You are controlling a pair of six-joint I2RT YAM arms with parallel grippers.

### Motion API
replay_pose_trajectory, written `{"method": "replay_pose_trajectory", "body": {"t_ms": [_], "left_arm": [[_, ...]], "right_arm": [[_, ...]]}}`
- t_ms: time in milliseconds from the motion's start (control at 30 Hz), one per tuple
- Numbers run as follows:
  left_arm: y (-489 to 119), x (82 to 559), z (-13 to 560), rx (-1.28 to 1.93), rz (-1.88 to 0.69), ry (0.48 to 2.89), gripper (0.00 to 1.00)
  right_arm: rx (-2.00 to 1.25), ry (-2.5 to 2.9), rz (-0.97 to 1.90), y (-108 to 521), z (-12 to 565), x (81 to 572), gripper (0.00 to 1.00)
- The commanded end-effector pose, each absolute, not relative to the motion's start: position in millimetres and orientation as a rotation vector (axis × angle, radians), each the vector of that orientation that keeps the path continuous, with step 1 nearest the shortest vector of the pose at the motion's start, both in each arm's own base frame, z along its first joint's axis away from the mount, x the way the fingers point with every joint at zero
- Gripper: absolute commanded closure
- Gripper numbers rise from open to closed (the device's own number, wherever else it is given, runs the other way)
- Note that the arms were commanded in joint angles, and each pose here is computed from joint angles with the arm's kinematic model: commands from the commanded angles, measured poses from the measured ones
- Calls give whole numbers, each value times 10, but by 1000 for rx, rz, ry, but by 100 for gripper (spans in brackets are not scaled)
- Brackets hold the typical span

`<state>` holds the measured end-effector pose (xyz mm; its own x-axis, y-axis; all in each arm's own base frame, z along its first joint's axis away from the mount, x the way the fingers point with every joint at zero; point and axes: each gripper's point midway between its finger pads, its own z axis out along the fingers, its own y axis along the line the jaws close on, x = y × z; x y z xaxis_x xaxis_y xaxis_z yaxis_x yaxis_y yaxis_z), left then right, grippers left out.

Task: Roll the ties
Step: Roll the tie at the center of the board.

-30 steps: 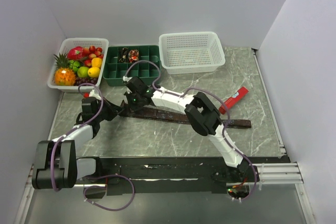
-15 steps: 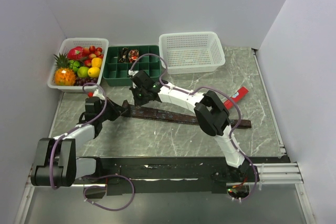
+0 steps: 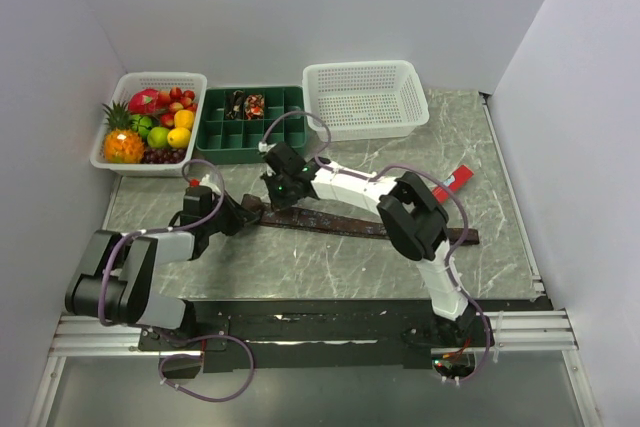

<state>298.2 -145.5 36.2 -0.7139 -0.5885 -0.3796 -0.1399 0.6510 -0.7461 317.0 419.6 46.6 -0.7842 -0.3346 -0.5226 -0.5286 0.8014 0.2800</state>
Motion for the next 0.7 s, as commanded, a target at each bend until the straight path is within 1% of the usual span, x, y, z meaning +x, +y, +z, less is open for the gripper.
{"method": "replay_pose_trajectory", "body": {"t_ms": [0, 267, 667], "left_arm": [[-1520, 3171, 484, -538, -966, 2185, 99], [-1515, 3194, 448, -548, -933, 2199, 99], [-1499, 3241, 428, -538, -893, 2220, 99]], "right_arm": [[-592, 2368, 703, 4270, 1074, 3374, 100], [-648, 2331, 819, 4509, 1184, 3347, 100], [-726, 2389, 849, 4732, 790, 3375, 100]]}}
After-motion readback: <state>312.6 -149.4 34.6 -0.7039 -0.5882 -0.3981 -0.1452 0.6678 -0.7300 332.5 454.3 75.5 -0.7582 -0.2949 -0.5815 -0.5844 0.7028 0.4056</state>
